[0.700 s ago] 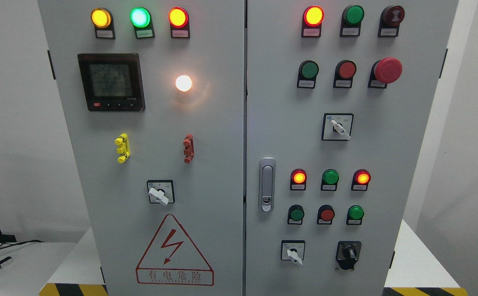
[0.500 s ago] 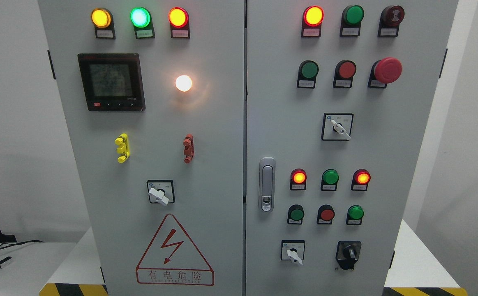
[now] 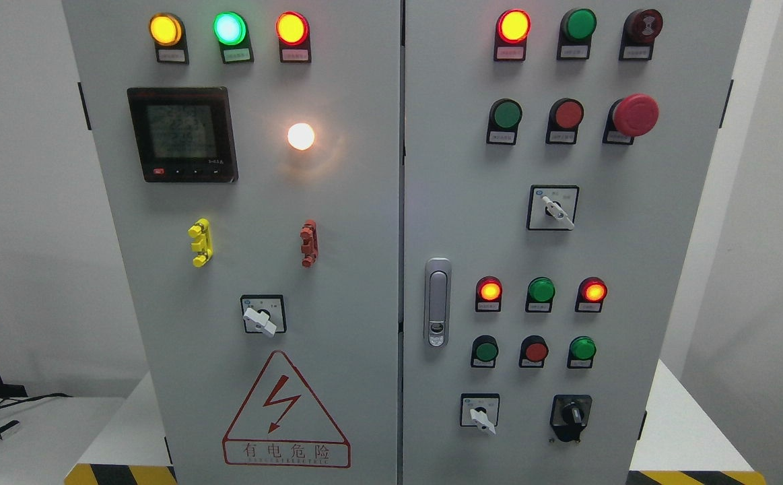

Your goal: Trip black knob to open circuit

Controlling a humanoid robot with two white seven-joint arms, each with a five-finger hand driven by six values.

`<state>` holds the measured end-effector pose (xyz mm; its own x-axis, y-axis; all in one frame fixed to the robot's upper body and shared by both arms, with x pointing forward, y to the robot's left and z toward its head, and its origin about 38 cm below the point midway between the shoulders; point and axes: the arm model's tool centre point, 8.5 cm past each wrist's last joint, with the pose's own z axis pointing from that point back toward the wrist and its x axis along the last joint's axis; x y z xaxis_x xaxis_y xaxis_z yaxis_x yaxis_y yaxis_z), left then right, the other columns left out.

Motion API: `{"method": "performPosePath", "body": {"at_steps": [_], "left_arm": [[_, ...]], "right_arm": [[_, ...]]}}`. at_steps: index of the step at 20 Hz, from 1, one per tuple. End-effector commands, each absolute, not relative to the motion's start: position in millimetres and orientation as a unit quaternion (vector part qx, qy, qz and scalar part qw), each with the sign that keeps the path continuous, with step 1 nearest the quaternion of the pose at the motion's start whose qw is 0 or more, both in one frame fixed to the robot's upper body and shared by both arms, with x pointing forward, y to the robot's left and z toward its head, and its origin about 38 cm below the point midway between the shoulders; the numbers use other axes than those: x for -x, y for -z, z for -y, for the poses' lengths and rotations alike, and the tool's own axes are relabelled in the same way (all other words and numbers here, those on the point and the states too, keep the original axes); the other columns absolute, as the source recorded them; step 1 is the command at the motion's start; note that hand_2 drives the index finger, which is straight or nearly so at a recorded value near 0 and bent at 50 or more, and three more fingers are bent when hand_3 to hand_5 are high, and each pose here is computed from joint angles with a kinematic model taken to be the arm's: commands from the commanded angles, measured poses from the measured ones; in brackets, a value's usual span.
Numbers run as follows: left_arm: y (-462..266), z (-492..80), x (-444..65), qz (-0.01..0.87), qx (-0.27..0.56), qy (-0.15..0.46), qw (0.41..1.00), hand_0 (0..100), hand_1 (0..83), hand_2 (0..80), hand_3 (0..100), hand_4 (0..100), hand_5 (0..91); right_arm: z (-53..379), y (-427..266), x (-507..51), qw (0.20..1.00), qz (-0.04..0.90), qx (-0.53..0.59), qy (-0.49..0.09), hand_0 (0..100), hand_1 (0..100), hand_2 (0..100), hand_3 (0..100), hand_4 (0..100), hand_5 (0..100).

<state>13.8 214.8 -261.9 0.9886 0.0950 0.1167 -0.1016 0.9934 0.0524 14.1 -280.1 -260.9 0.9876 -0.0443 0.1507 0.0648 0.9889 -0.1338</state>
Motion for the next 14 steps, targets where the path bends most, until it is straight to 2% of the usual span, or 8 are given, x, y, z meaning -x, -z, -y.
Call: {"method": "performPosePath", "body": {"at_steps": [1,6,14], "left_arm": [[261.9,-215.6,-13.8,0.057,-0.030,-0.052,0.997,12,38.9,0.0,0,0,0.0],[261.9,-215.6,-13.8,0.057,-0.030,-0.052,0.997,12,38.9,0.0,0,0,0.0],[261.9,-214.6,-13.7,0.057,-0.029,-0.052,0.997,12,38.9,0.0,0,0,0.0]], "right_arm": [[275.3,259.2,-18.9,0.993,0.096,0.065,0.013,40,31,0,1,8,7],[272.0,253.9,-27.1,0.989,0.132,0.064,0.016,41,30,0,3,9,8],[261.9,242.9,-14.3,0.975,0.213,0.058,0.008,42,29,0,5,15,16]]}}
